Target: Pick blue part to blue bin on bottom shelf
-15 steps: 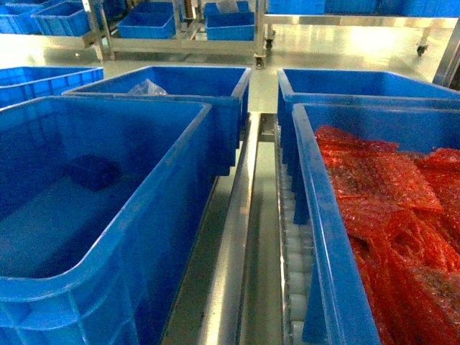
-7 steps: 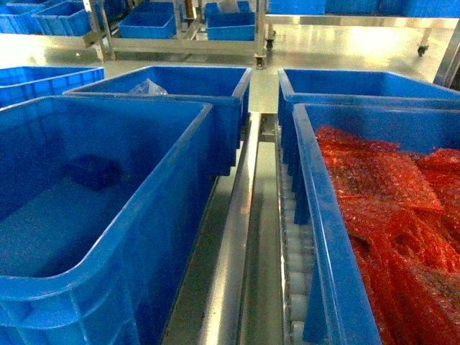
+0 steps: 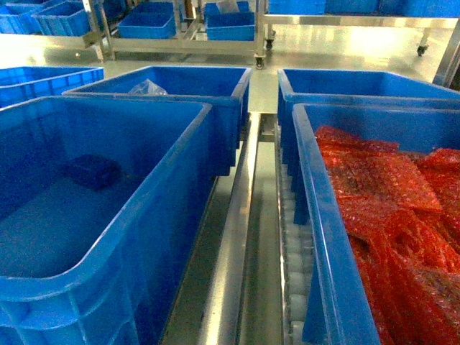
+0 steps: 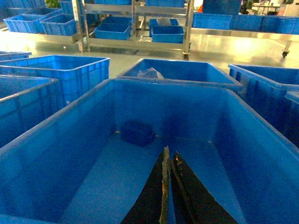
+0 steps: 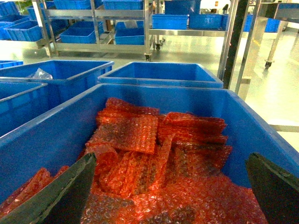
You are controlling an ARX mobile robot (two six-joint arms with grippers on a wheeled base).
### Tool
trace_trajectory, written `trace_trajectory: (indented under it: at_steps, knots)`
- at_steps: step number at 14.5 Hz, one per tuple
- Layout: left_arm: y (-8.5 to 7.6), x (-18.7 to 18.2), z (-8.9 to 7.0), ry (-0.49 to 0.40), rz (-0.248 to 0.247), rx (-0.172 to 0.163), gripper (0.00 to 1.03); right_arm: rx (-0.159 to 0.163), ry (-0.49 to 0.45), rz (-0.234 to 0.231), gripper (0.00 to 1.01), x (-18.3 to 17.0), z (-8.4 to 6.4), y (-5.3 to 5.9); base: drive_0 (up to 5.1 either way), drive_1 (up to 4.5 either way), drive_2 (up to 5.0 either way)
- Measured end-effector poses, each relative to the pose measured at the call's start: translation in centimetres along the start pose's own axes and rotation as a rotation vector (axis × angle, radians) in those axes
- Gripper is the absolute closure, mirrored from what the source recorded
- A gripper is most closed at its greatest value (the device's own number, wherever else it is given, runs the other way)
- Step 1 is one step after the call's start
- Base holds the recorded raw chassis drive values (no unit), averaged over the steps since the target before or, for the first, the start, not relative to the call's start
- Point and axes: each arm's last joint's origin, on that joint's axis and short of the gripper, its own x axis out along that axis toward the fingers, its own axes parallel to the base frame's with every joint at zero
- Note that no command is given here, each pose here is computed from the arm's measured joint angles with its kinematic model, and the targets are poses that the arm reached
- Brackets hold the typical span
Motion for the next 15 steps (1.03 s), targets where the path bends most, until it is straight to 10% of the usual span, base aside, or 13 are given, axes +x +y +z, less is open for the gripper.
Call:
trace_trajectory:
  at_steps: [15]
  knots:
    - [0.0,-2.4,0.2,-0.011,0.0,0.0,1.01,0.0,0.0,0.0,0.03,0.0,0.0,0.0,0.0,0.0,0.0]
